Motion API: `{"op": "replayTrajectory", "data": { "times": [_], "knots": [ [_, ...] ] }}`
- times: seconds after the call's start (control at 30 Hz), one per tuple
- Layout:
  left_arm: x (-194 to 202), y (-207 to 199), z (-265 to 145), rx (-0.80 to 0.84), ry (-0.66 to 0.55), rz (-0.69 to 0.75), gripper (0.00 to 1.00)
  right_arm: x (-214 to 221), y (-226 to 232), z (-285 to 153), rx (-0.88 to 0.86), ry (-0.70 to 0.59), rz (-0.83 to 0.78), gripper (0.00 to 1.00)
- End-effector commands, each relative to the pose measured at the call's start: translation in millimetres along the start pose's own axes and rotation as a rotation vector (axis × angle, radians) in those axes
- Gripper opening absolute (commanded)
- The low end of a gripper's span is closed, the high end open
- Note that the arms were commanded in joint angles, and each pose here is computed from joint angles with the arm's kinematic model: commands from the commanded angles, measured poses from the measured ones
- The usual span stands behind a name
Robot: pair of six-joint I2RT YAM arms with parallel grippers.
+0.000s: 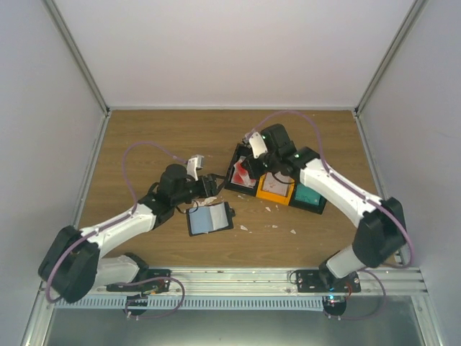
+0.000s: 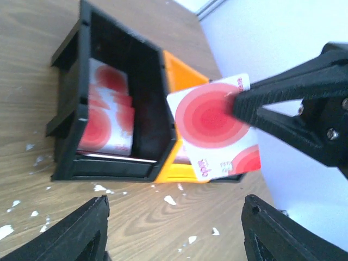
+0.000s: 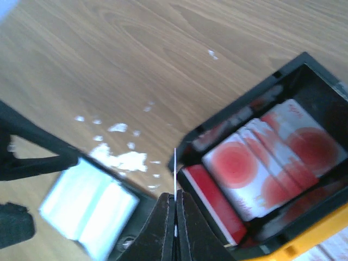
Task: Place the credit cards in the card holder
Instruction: Pick up the credit card from the storage box.
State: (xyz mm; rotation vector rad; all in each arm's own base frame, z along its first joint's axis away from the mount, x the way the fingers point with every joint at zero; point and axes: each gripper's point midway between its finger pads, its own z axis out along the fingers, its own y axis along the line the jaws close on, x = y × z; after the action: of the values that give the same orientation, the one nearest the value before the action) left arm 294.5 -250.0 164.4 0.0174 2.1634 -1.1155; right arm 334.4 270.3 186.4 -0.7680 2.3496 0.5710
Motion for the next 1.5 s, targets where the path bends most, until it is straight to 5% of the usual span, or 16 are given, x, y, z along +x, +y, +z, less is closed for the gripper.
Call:
{"op": "replayTrajectory", "data": {
  "times": [0.0,0.37,0.6,0.83,0.93,1.23,1.37,1.47],
  "knots": [
    [-6.6,-25.8,-19.5,0.121,-0.033,0.007,0.69,-18.5,40.2,-36.3,-0.207,-0.156,0.130,0.01],
    [6.4,-94.4,-72.2,0.490,0.034,-0.030,0.65,-4.5,111.8,-103.8,-0.687,-0.278,0.296,0.01],
    [5.1,-114.0,-88.7,0.605,0.035,-0.056,0.27,9.6,127.3,-112.1,-0.819,-0.265,0.333,0.00],
    [5.6,-114.8,-87.6,0.621,0.042,-0.076,0.01,15.8,132.4,-111.6,-0.863,-0.251,0.313,0.05],
    [5.0,-115.8,-88.8,0.625,0.041,-0.082,0.00,20.8,132.4,-109.8,-0.864,-0.246,0.305,0.14],
    [-1.1,-117.6,-88.5,0.626,0.025,-0.099,0.00,36.0,137.1,-119.2,-0.893,-0.285,0.237,0.14],
    [0.9,-114.7,-83.6,0.613,0.041,-0.102,0.00,35.8,138.1,-122.2,-0.896,-0.295,0.220,0.01],
    [3.5,-98.7,-73.3,0.513,0.050,-0.112,0.24,35.0,131.0,-110.9,-0.841,-0.282,0.250,0.00]
  ]
}}
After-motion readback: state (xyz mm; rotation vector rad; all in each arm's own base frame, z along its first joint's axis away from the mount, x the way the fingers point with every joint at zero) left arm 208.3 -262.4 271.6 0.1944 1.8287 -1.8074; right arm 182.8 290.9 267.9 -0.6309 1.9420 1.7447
